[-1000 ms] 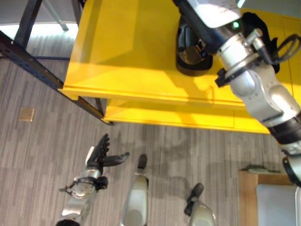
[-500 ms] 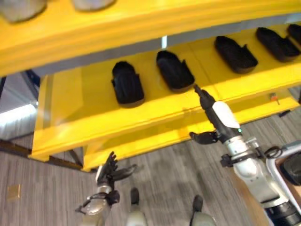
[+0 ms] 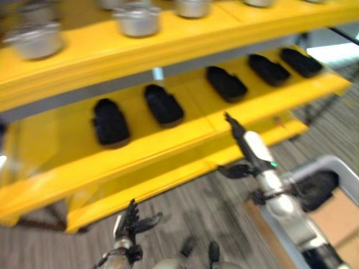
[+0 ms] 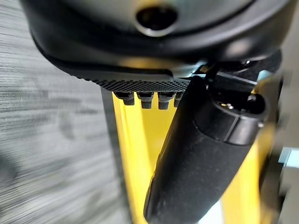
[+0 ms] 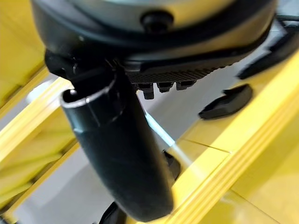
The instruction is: Move parts from the plastic box to the shelf.
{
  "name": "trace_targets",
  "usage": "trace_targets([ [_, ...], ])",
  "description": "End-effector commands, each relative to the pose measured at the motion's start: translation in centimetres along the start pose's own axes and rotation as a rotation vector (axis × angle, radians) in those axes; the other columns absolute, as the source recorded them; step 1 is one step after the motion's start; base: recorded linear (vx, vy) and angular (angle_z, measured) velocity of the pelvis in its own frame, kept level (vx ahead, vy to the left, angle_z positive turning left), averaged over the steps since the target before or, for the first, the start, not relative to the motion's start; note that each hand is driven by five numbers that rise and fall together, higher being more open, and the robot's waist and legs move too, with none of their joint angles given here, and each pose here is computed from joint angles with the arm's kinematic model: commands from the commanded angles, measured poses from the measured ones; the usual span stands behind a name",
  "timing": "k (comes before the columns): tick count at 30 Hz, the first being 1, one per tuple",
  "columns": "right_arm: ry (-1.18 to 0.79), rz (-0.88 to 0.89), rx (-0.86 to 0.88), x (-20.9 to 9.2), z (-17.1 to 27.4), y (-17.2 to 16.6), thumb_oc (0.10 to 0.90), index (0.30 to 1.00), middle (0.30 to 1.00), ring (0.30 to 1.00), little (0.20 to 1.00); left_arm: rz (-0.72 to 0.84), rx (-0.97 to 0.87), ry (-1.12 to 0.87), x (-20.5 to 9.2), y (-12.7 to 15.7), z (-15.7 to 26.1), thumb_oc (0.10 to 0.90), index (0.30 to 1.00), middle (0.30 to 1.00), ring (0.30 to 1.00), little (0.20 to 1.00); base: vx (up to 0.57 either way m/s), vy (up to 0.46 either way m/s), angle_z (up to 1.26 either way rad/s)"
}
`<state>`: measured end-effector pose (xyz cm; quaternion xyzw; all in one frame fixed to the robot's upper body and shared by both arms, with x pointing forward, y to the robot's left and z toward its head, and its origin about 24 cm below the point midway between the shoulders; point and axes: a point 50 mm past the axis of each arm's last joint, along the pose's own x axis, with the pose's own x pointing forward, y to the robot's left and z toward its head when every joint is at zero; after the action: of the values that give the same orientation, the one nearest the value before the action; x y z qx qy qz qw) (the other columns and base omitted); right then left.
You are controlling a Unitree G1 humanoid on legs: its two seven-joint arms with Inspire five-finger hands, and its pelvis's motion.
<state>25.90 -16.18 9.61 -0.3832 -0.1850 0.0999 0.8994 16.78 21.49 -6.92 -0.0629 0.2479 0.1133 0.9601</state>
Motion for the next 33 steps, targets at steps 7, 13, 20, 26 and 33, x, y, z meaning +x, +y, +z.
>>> trace_targets([
  [7,-0.167,-0.111,0.071,1.7,2.7,-3.1,0.9,1.0,1.0,1.0,1.0,-0.085,0.067,-0.256,1.1,-0.8,5.6,0.9,1.0,1.0,1.0,1.0,0.07,0.112,-0.41],
  [13,-0.18,-0.084,0.101,2.0,3.1,-2.4,0.9,1.0,1.0,1.0,1.0,-0.065,0.077,-0.267,1.1,-0.2,5.9,0.9,1.0,1.0,1.0,1.0,0.05,0.074,-0.51],
  [20,-0.241,-0.033,0.107,4.5,4.8,-0.8,0.9,1.0,1.0,1.0,1.0,-0.028,0.077,-0.294,0.9,1.0,6.6,0.9,1.0,1.0,1.0,1.0,0.0,-0.018,-1.21],
  [26,-0.168,-0.069,0.05,4.0,3.5,-1.2,0.9,1.0,1.0,1.0,1.0,-0.02,0.06,-0.299,1.2,0.7,6.8,0.9,1.0,1.0,1.0,1.0,0.22,-0.187,-0.51],
  [33,-0.092,-0.077,0.021,2.3,1.5,-2.0,0.9,1.0,1.0,1.0,1.0,0.001,0.044,-0.304,1.3,0.9,6.9,0.9,1.0,1.0,1.0,1.0,0.23,-0.297,0.29],
])
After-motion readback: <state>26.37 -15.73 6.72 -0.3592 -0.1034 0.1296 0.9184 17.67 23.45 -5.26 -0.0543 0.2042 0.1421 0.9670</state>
